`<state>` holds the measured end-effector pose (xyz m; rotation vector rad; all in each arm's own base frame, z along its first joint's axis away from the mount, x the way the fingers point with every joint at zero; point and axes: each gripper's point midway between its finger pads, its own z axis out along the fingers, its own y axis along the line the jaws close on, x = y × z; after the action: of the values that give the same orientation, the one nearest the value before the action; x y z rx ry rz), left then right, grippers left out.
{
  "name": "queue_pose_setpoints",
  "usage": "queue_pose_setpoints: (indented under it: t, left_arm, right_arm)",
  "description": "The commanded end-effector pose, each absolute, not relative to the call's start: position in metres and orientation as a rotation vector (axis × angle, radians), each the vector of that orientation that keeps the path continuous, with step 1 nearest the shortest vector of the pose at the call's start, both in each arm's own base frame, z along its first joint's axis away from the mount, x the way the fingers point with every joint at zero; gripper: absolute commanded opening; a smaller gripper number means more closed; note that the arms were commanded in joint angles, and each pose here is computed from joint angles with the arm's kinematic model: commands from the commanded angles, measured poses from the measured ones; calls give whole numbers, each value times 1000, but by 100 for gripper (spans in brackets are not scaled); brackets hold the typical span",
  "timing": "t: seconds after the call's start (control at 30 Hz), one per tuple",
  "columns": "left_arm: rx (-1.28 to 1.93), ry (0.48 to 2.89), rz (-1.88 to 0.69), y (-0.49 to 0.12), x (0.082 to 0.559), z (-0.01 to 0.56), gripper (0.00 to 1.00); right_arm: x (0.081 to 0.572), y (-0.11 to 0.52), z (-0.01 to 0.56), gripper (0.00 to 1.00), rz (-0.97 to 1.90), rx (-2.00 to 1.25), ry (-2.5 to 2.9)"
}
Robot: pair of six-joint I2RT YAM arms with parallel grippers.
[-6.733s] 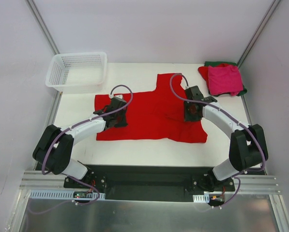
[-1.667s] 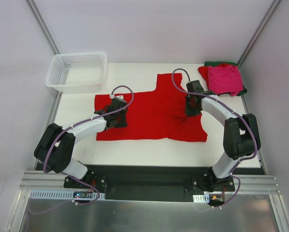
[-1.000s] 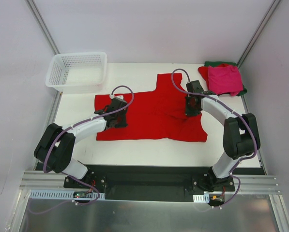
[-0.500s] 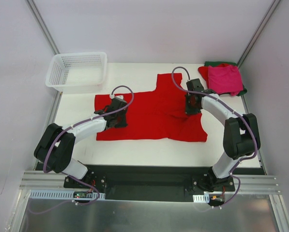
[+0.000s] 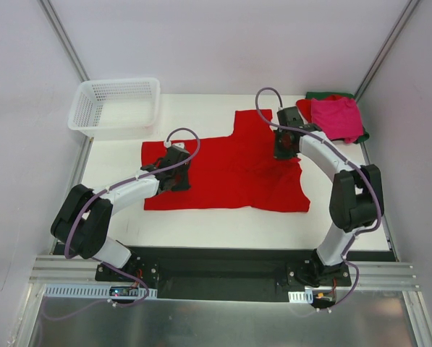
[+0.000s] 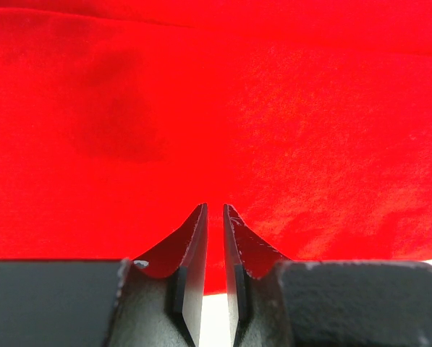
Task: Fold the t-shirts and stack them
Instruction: Fold the flattened tshirt in 1/3 of the way
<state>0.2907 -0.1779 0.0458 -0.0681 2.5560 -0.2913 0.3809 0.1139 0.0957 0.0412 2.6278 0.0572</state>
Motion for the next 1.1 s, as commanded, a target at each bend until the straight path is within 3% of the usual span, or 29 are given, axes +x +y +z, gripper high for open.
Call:
queue_pose_setpoints:
  t: [0.0, 0.23, 0.57, 0.67, 0.7, 0.9, 1.07]
  left_arm:
    - [-50, 2525, -273, -179, 299, 50, 14]
    - [-45, 2528, -265, -178, 299, 50, 14]
    - [-38, 2532, -270, -180, 300, 49, 14]
    - [-36, 2535, -274, -181, 300, 49, 13]
    - [-34, 2533, -277, -182, 301, 50, 13]
    - [-31, 2516, -273, -179, 301, 54, 14]
    - [-14, 2511, -263, -178, 302, 55, 13]
  right_arm:
    - [414, 125, 105, 1, 90, 26, 2579]
    - [448, 147, 95, 1, 164, -12, 2584]
    - [461, 165, 93, 2, 269, -93, 2568]
    - [461, 165, 87, 18, 258, -93, 2585]
    - [461, 163, 87, 31, 252, -92, 2586]
    - [447, 144, 104, 35, 154, -24, 2554]
    - [394, 124, 92, 36, 121, 75, 2621]
